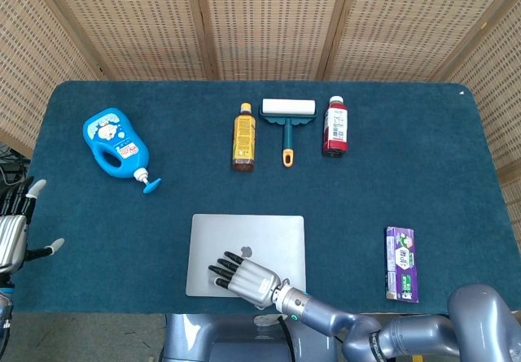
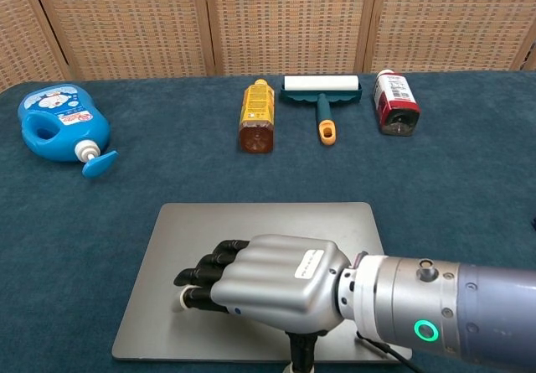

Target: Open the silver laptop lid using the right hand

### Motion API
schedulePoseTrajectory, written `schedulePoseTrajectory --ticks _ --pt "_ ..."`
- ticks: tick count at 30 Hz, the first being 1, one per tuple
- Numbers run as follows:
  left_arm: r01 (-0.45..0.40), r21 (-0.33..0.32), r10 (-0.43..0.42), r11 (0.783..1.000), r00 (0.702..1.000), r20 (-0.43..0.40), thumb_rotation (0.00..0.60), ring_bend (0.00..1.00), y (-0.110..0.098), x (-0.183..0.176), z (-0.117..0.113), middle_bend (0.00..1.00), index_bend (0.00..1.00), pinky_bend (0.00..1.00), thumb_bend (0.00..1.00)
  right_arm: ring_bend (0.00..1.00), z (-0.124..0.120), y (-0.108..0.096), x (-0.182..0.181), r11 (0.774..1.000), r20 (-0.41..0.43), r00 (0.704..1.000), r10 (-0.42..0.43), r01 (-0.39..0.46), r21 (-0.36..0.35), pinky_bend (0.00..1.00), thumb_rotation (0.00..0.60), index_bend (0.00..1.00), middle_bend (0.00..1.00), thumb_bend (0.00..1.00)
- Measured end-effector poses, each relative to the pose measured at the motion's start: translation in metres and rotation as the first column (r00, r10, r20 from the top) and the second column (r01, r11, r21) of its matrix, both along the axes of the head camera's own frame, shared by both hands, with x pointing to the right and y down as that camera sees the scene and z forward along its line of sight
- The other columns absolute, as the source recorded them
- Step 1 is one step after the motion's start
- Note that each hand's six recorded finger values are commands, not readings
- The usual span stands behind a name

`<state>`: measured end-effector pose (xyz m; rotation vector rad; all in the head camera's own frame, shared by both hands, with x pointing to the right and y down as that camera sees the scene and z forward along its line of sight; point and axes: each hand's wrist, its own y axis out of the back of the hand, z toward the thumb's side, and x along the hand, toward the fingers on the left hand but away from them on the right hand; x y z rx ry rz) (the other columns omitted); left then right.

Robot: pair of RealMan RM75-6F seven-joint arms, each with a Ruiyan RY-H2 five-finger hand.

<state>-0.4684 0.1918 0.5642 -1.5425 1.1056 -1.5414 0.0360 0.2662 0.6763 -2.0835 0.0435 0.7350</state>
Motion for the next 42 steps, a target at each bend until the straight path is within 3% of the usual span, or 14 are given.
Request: schedulePoseTrajectory --ticks 11,24,33,37,42 --pt "0.005 0.003 -0.005 1.0 1.0 0.0 0.6 0.0 0.0 -0.002 -0.001 0.0 0.0 0.0 0.0 0.0 0.005 0.003 -0.005 0.999 -0.003 1.0 0.016 -0.016 0.04 0.0 0.6 0.14 0.1 0.16" --pt "0.005 -0.001 -0.005 1.0 1.0 -0.006 0.6 0.0 0.0 -0.004 -0.001 0.0 0.0 0.0 0.0 0.0 0.002 -0.002 -0.005 0.996 0.008 0.999 0.04 -0.04 0.08 0.02 0.6 0.15 0.11 0.48" --pt "0.001 -0.002 -0.001 1.0 1.0 -0.011 0.6 0.0 0.001 -0.002 -0.002 0.0 0.0 0.0 0.0 0.0 -0.01 -0.02 0.006 0.986 0.031 0.997 0.068 -0.072 0.15 0.05 0.6 0.15 0.13 0.53" --pt "-0.003 0.001 0.003 1.0 1.0 -0.012 0.6 0.0 0.001 -0.001 -0.002 0.0 0.0 0.0 0.0 0.03 -0.019 -0.031 0.01 0.969 0.061 0.995 0.075 -0.087 0.232 0.1 0.6 0.16 0.14 0.54" --pt "-0.007 0.0 0.007 1.0 1.0 -0.013 0.6 0.0 0.002 0.0 -0.002 0.0 0.0 0.0 0.0 0.04 -0.031 -0.049 0.021 0.917 0.095 0.993 0.073 -0.104 0.386 0.11 0.6 0.16 0.14 0.55"
